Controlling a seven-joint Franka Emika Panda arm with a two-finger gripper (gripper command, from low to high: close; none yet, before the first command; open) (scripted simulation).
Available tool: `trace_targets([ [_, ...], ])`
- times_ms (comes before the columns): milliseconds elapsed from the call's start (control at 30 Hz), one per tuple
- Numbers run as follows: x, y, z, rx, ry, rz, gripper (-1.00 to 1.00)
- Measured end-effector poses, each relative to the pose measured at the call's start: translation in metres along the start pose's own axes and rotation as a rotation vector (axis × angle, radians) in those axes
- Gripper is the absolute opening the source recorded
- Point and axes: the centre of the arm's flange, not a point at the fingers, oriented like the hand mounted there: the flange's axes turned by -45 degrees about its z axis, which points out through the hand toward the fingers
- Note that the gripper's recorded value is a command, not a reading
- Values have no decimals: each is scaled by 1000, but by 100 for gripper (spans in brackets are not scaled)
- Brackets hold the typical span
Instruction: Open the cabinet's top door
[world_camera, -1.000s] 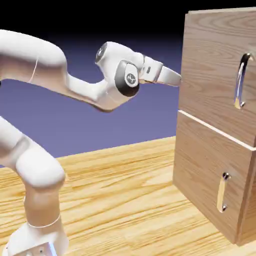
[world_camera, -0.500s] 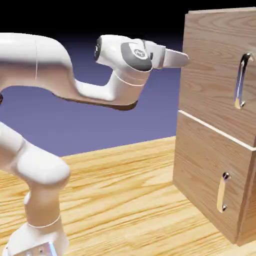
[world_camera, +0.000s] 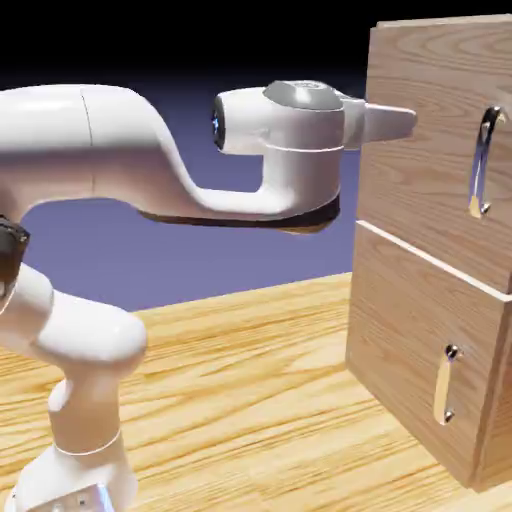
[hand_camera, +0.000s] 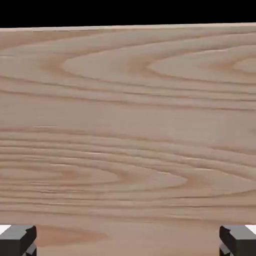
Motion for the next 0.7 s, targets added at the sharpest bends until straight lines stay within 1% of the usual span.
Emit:
trace_targets([
  [433, -52, 91, 25, -41, 11, 11, 0],
  [500, -55, 96, 26, -43, 10, 11, 0],
  [667, -55, 99, 73, -43, 10, 11, 0],
  [700, -55, 98, 76, -43, 10, 11, -100],
])
